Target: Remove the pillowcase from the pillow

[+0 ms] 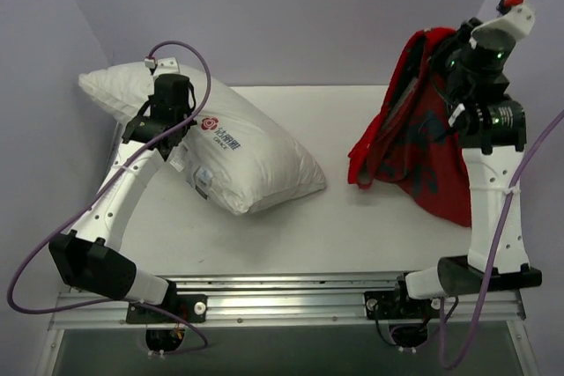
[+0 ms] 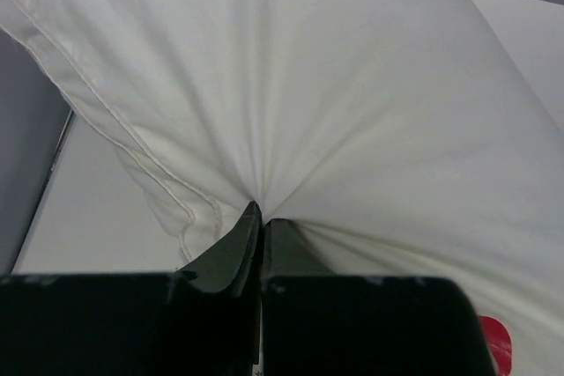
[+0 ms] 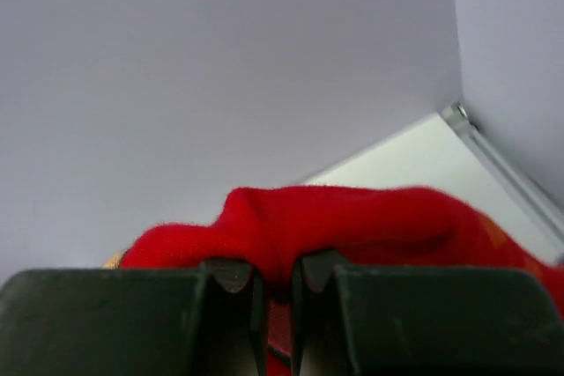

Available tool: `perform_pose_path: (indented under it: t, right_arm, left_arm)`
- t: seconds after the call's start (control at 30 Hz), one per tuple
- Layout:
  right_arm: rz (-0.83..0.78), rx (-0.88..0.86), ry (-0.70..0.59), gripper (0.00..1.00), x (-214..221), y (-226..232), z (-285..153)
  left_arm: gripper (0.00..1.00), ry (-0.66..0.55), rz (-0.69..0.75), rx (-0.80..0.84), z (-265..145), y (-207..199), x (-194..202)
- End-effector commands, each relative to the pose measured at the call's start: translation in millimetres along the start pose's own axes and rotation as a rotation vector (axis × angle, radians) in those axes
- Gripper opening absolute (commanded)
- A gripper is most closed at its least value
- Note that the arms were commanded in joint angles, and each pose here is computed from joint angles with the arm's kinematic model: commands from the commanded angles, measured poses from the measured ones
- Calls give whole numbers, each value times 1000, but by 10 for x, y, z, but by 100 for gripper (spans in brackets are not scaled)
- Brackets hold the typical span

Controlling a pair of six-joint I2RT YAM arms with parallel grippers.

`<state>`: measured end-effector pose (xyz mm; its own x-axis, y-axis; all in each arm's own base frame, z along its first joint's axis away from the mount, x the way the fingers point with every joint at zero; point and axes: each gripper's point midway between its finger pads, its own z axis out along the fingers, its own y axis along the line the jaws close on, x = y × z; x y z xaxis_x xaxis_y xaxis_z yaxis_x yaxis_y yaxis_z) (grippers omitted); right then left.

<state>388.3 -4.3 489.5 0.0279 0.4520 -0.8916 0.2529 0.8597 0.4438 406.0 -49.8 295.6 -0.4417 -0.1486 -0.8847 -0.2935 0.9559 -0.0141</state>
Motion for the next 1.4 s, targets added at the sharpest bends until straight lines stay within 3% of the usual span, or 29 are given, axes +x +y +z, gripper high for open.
perform_pose_path:
  t: [0.0,0.1,0.13,0.3,0.37,0.53,0.57,0.7,0.77,0.8,0.9,1.03,1.13,1.23,1.3,1.37]
  right_arm:
    - [-61,-170,-79,0,-513,442,-83]
    - [-78,-305,-124,0,-777,767,-161]
    - [-90,-419,-110,0,-770,953,-273]
    - [-83,-656,-185,0,-994,1261,-818]
    - [-66,-681,-224,0,-1083,1271,-959]
    - [-23,-672,-314,0,-1208,1147,-1223]
    - [-5,-663,-323,0,-1229,1124,-1238]
    - [37,-606,-396,0,-1343,978,-1319]
    - [54,-552,-423,0,-1346,881,-1237]
    - [57,-469,-447,0,-1377,744,-1163]
    - [55,-223,-418,0,-1190,320,-831]
    - [25,211,-379,0,-800,-458,-396]
    - [-46,441,-317,0,-445,-904,-136]
    - [-61,626,-256,0,-240,-1470,97]
    - [-54,648,-165,0,-62,-1741,242]
    - [-20,681,-126,9,-29,-2054,280]
  left_arm:
    - [2,-112,-64,20,-20,-6,-354]
    - [2,-87,-60,29,23,-25,-251]
    - [2,-77,-56,34,44,-37,-202]
    - [2,-85,-64,48,6,-33,-189]
    - [2,-122,-79,61,-37,-32,-264]
    - [2,-77,-52,66,-9,-24,-80]
    - [4,-64,-55,54,-8,1,-34]
    - [35,-54,-92,44,-186,139,82]
    - [56,-85,-121,54,-363,243,80]
    - [75,-100,-129,58,-437,281,64]
    - [93,-146,-150,68,-710,434,-4]
    - [94,-178,-133,109,-1005,543,-51]
    - [94,-184,-120,133,-1194,627,-11]
    - [94,-179,-117,144,-1355,717,55]
    - [94,-177,-116,148,-1461,782,97]
    - [94,-163,-105,160,-1538,817,154]
